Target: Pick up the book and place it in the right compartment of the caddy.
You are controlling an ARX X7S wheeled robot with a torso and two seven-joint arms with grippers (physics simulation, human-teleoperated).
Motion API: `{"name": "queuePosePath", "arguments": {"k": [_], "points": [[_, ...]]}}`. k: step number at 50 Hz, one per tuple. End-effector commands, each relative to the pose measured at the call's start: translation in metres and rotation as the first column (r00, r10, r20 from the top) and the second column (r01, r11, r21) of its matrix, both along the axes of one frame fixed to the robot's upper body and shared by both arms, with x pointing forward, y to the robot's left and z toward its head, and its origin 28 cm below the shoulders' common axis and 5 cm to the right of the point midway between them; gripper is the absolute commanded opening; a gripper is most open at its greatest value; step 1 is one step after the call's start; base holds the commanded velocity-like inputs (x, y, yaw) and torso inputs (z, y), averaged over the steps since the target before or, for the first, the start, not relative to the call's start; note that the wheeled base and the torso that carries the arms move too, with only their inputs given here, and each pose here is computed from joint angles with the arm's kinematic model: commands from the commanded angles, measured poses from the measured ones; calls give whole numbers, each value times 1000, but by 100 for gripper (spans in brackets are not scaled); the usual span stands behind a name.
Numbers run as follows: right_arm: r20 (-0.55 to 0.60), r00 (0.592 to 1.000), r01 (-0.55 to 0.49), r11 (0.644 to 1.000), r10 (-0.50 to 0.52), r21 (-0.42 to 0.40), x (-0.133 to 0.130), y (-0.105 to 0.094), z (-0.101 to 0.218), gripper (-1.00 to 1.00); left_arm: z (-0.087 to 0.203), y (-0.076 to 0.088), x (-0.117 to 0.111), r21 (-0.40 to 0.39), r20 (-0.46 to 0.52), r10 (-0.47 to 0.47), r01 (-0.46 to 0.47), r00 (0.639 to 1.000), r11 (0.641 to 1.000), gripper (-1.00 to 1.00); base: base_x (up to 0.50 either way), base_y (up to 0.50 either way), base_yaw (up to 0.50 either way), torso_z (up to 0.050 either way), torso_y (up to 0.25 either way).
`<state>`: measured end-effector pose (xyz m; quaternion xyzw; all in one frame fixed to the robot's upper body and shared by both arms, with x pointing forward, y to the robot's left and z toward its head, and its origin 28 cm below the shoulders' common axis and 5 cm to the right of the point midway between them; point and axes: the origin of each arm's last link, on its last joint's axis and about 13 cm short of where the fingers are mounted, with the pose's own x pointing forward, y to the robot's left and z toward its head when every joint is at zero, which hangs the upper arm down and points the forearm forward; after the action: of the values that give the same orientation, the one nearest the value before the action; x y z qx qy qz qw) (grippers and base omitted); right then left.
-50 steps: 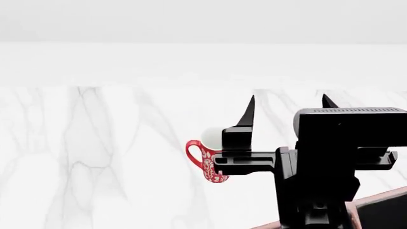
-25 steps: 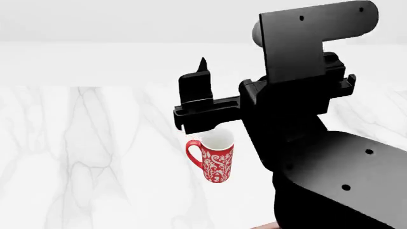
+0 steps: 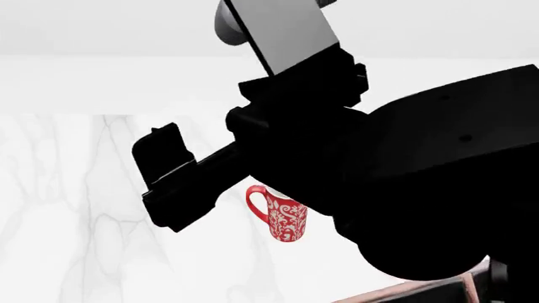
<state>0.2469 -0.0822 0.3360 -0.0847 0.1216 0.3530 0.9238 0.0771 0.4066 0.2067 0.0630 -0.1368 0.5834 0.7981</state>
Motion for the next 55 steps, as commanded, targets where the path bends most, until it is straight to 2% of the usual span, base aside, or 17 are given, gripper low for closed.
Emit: {"name": "queuePosePath", "arguments": {"k": [1,2,5,7,11,15,16,17,20,40,45,50,55], "points": [[-103,974,-213,972,203,-103,-6,8,-2,100,-1,0,1,-1,-6,-1,1,1000,1000,100,0,0,0,0,0],[-88,968,-246,959,235,-144,-9,9,-5,100,-1,0,1,-1,-6,-1,1,1000,1000,100,0,0,0,0,0],[-109,955,-291,942,276,-166,-11,12,-9,100,0,0,1,1,-10,-2,2,1000,1000,100,0,0,0,0,0],[-115,937,-348,916,331,-201,-16,16,-15,100,0,-1,1,1,-10,-2,2,1000,1000,100,0,0,0,0,0],[-117,914,-406,886,389,-226,-22,20,-22,100,-1,0,2,0,-14,-4,4,1000,1000,100,0,0,0,0,0],[-126,874,-486,834,470,-261,-33,24,-27,100,-1,-1,2,3,-16,-4,4,1000,1000,100,0,0,0,0,0],[-146,847,-531,799,512,-281,-39,25,-33,100,-1,-1,2,3,-17,-4,4,1000,1000,100,0,0,0,0,0],[-157,835,-549,784,527,-288,-42,26,-37,100,-1,-1,2,3,-18,-4,4,1000,1000,100,0,0,0,0,0],[-177,814,-580,754,554,-308,-47,29,-45,100,0,-1,3,4,-19,-6,6,1000,1000,100,0,0,0,0,0],[-165,794,-604,734,585,-310,-52,27,-42,100,2,-2,2,8,-12,-7,7,1000,1000,100,0,0,0,0,0],[-182,770,-635,705,612,-317,-58,27,-43,100,3,-1,2,9,-12,-6,6,1000,1000,100,0,0,0,0,0],[-238,734,-678,660,637,-323,-59,30,-56,100,0,-1,1,6,-14,-5,5,1000,1000,100,0,0,0,0,0],[-275,710,-704,634,649,-321,-60,33,-67,100,3,-2,2,9,-11,-6,6,1000,1000,100,0,0,0,0,0]]}}
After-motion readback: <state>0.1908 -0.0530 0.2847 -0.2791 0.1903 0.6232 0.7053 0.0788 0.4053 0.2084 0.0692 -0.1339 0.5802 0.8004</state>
